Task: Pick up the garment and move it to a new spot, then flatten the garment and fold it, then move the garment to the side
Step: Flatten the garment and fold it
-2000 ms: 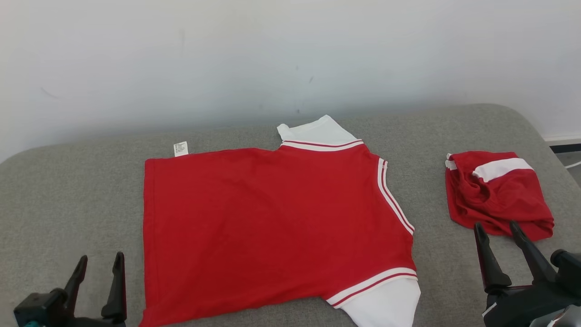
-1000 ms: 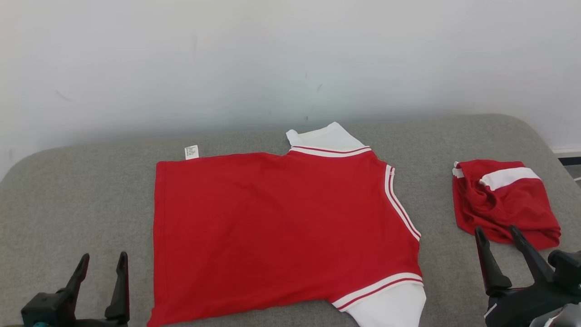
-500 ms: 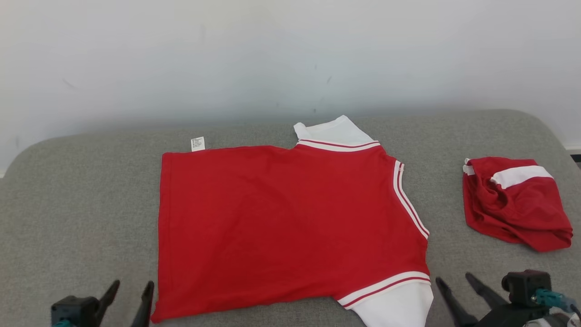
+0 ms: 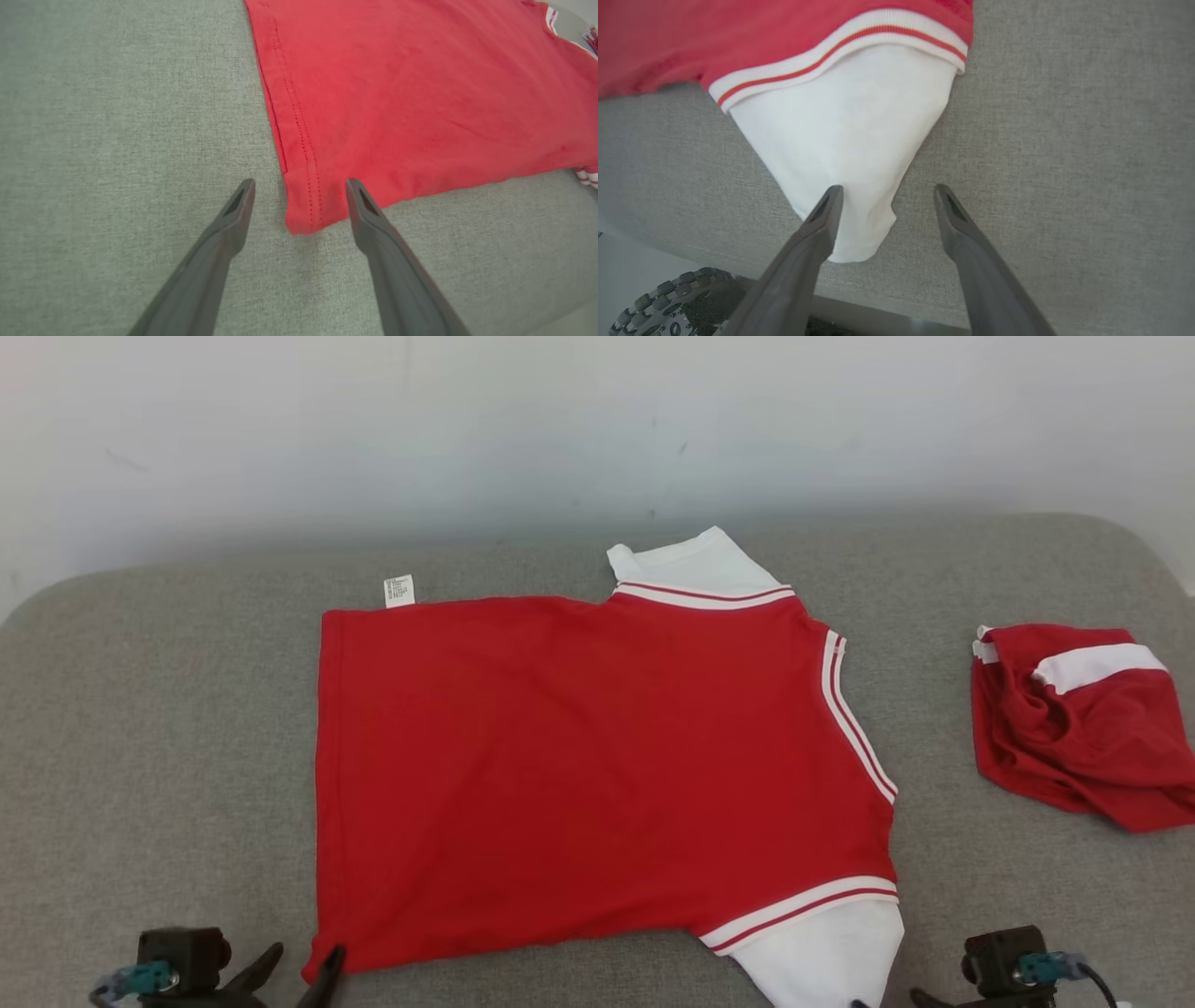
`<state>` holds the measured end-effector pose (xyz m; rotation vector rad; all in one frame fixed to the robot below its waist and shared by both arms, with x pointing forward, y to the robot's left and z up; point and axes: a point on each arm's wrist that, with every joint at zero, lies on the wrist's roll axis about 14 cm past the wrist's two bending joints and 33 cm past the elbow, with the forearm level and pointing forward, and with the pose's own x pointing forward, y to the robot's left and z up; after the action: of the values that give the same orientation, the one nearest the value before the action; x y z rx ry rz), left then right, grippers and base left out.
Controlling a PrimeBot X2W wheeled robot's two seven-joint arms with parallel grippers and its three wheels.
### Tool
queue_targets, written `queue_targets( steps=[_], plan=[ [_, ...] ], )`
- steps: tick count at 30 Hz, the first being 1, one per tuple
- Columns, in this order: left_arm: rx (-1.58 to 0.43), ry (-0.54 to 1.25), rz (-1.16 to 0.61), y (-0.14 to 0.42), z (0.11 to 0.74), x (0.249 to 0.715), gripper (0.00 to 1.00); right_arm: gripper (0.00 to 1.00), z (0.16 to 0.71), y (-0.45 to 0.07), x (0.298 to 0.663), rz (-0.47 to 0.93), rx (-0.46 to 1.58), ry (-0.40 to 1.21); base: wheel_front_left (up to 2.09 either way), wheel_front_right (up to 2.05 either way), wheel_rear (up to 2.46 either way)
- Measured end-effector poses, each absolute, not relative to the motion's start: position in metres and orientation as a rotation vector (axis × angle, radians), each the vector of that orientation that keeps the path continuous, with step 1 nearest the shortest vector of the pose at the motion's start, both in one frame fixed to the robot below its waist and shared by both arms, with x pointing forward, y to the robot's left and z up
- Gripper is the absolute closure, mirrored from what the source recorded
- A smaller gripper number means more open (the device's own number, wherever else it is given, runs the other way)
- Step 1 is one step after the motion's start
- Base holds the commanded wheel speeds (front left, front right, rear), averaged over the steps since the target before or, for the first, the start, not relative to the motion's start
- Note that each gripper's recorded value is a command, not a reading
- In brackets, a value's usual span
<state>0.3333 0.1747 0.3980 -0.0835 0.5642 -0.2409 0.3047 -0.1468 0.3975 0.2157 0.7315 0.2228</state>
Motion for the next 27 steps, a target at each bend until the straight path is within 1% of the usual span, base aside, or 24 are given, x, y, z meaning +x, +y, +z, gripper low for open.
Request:
queue_targets(
  steps=[2,8,12,13,14,15,16,17,18,19,23,27],
  plan=[
    [-0.107,0.59,-0.243,0.173,0.394,0.336,0.0,0.0,0.388,-0.143,0.301,0.231,0.211,0.782,0.0,0.0,0.0],
    [-0.137,0.673,-0.257,0.167,0.378,0.336,0.0,0.0,0.375,-0.131,0.301,0.261,0.203,0.866,0.0,0.0,0.0],
    [-0.145,0.707,-0.27,0.162,0.373,0.334,0.0,0.0,0.37,-0.124,0.298,0.273,0.207,0.894,0.0,0.0,0.0],
    [-0.144,0.717,-0.277,0.161,0.371,0.332,0.0,0.51,0.369,-0.123,0.297,0.275,0.208,0.9,0.0,0.0,0.0],
    [-0.146,0.722,-0.275,0.162,0.37,0.331,0.2,0.81,0.369,-0.122,0.298,0.275,0.208,0.901,0.0,0.0,0.0],
    [-0.145,0.726,-0.277,0.161,0.369,0.331,0.48,1.0,0.369,-0.123,0.299,0.275,0.207,0.901,0.0,0.0,0.0],
    [-0.142,0.734,-0.278,0.161,0.368,0.331,0.77,1.0,0.369,-0.123,0.299,0.274,0.205,0.905,0.0,0.0,0.0],
    [-0.141,0.735,-0.278,0.161,0.368,0.332,0.93,1.0,0.369,-0.123,0.299,0.273,0.205,0.905,0.0,0.0,0.0],
    [-0.142,0.735,-0.277,0.161,0.368,0.333,0.98,1.0,0.368,-0.123,0.299,0.272,0.205,0.909,0.0,0.0,0.0],
    [-0.14,0.74,-0.278,0.161,0.367,0.333,1.0,1.0,0.367,-0.123,0.298,0.27,0.206,0.912,0.0,0.0,0.0],
    [-0.136,0.745,-0.294,0.158,0.366,0.331,1.0,1.0,0.37,-0.125,0.301,0.263,0.217,0.9,0.0,0.0,0.0],
    [-0.136,0.705,-0.293,0.16,0.375,0.337,1.0,1.0,0.387,-0.127,0.313,0.26,0.298,0.837,0.0,0.0,0.0]
  ],
)
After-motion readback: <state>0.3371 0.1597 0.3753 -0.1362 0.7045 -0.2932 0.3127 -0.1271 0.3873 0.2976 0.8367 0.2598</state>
